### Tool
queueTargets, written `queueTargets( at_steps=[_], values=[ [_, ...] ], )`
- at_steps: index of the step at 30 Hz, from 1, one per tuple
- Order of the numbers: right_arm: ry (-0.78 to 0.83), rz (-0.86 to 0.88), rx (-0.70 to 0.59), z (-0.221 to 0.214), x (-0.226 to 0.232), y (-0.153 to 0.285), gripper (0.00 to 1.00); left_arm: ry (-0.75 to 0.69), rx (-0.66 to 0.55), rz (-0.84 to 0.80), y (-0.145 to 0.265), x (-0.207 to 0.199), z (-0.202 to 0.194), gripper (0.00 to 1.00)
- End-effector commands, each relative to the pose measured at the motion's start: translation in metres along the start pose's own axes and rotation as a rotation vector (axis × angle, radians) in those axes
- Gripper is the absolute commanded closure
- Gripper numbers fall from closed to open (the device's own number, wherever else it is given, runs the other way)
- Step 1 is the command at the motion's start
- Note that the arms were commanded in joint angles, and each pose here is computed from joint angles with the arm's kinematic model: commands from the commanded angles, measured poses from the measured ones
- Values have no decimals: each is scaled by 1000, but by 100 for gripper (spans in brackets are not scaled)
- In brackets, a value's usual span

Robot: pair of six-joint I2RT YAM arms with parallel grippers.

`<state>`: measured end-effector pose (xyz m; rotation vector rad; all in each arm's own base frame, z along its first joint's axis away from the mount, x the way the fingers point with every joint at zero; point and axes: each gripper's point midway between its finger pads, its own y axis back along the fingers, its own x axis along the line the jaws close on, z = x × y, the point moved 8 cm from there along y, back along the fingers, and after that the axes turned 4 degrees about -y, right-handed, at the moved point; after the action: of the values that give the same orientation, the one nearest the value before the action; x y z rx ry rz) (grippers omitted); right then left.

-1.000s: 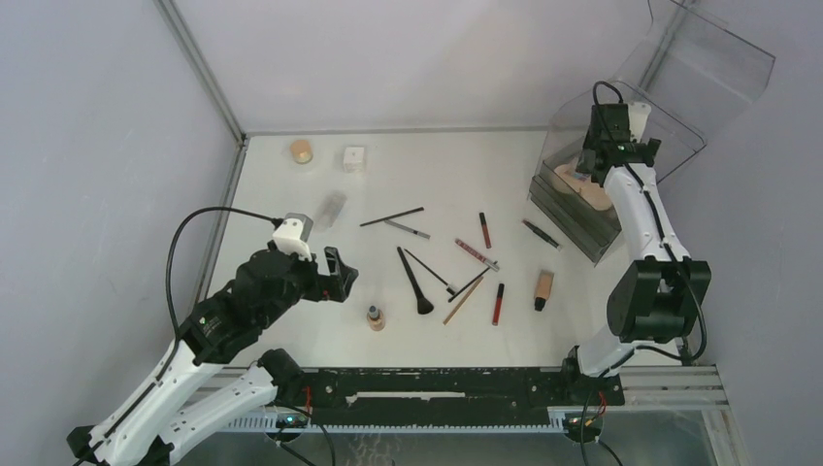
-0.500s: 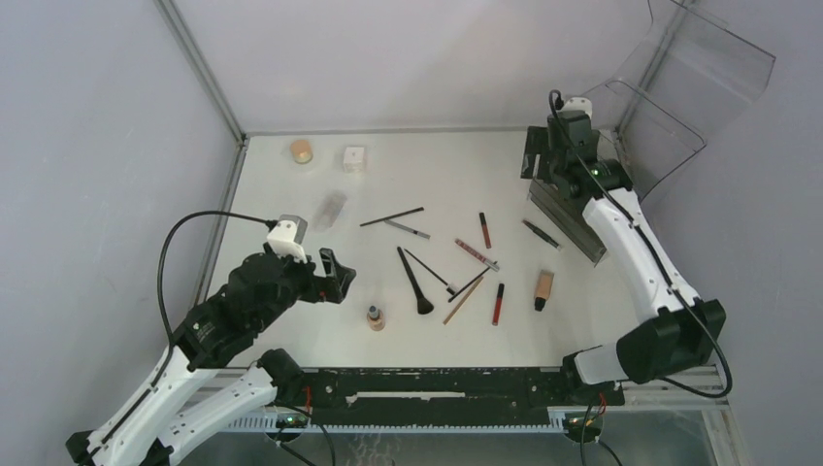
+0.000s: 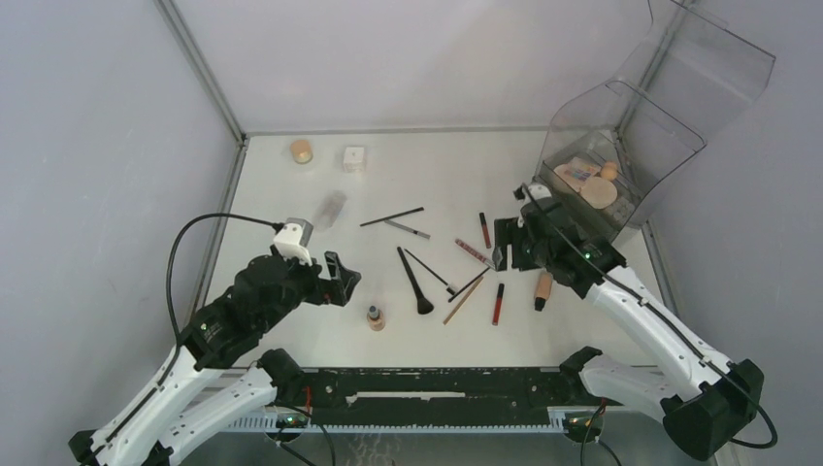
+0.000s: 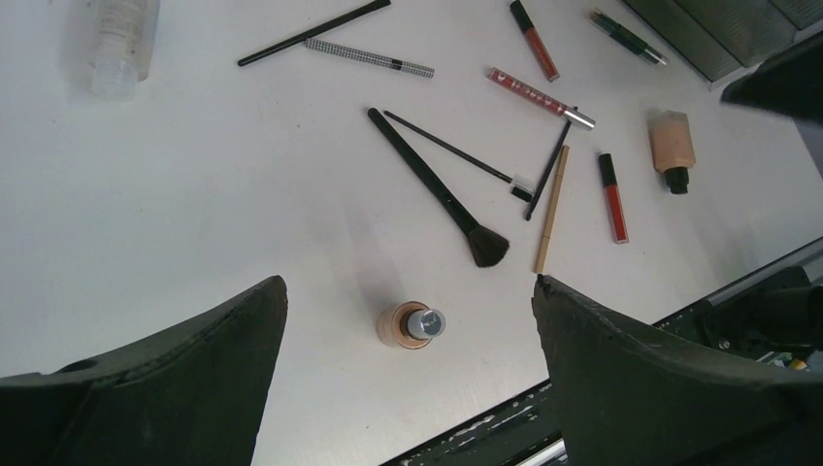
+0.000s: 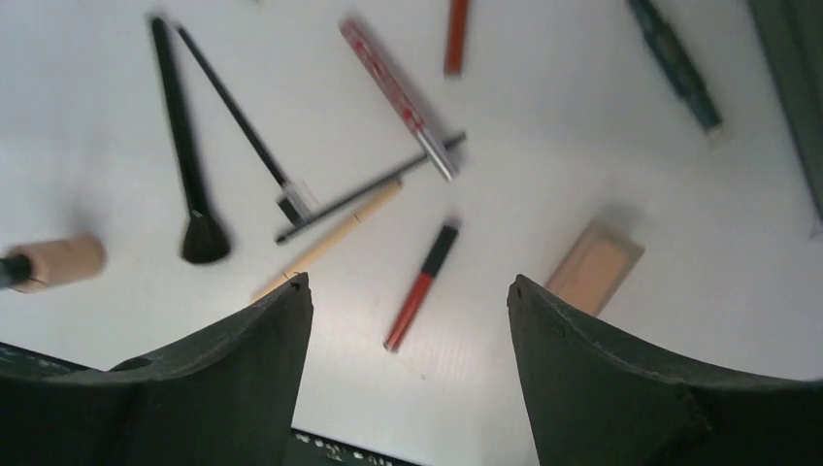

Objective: Organize the makeup
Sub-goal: Close the storage box at the center of the board.

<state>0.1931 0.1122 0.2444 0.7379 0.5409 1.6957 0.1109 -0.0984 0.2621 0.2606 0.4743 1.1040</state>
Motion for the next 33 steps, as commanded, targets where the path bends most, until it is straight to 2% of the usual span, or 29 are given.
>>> queueTargets(
  at_steps=[1,4,12,19,21,25,29,33],
  values=[
    [-62,-107,29,-24,-11,3,21,15,-34,-49,-8,-8,7,0],
    [-54,-173,-15,-16,-20,13,21,17,-35,-61,-9,-10,10,0],
    [-115,-226,-254,49,-40,59,18,26,-40,-62,-9,-11,11,0],
    [-230,-275,-583,140,-73,144,10,-1,-42,-38,-7,-10,18,0],
    [-249,-278,-637,155,-79,161,9,-10,-57,-8,-4,-6,20,0],
    [-167,-281,-703,178,-82,180,9,-10,-81,-37,4,-8,25,0],
    [-75,-437,-776,201,-95,198,9,11,-96,-100,11,-17,36,0],
    [46,-714,-960,225,-122,207,13,-10,-95,-101,10,-19,42,0]
  ],
)
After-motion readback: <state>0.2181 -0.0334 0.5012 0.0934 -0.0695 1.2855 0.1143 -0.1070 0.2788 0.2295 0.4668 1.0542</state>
